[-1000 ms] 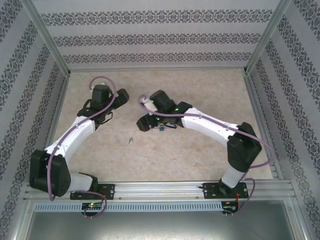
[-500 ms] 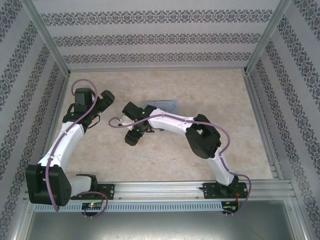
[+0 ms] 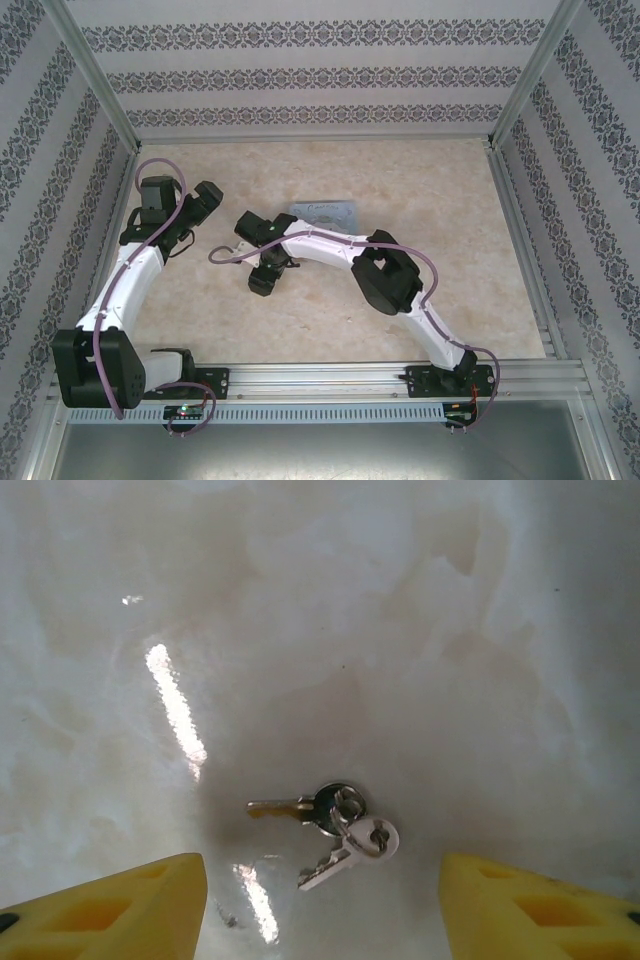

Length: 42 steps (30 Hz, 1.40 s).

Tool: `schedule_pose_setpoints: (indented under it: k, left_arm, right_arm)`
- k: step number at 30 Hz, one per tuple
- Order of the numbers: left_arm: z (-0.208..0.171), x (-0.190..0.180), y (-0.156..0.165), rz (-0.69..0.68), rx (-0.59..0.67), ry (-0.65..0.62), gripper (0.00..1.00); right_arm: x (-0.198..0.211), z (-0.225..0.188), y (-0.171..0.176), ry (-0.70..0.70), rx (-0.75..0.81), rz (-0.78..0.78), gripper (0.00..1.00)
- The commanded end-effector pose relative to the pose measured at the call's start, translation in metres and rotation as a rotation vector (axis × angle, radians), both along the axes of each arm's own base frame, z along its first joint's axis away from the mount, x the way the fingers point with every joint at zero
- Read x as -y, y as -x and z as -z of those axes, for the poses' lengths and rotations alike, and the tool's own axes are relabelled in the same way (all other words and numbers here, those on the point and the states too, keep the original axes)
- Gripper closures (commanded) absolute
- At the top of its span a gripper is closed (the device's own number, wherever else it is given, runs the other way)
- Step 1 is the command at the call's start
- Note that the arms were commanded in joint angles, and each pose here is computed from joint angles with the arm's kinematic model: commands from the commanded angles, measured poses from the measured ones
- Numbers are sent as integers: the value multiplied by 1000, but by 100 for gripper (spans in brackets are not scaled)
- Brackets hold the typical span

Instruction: Unlock a padlock with a key

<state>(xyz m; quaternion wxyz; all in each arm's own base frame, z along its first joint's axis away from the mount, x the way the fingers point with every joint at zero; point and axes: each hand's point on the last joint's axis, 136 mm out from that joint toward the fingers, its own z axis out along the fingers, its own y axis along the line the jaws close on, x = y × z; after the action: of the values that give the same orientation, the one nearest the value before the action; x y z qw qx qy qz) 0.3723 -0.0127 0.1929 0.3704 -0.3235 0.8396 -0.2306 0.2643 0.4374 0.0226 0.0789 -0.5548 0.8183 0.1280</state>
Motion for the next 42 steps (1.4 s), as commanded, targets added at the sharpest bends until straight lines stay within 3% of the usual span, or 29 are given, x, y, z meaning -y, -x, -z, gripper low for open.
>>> schedule_pose_setpoints:
  k: [1, 14, 29, 42]
  left_arm:
    - [0, -3, -1, -10, -13, 25, 1]
    - [2, -9, 1, -23, -19, 43, 1]
    - [8, -12, 2, -40, -25, 64, 1]
    - [6, -8, 5, -29, -20, 76, 1]
  right_arm:
    - [-3, 5, 2, 24, 7, -25, 38]
    - [-4, 14, -2, 33, -4, -29, 44]
    - [4, 32, 8, 121, 92, -80, 50]
    - [4, 28, 13, 81, 13, -64, 83]
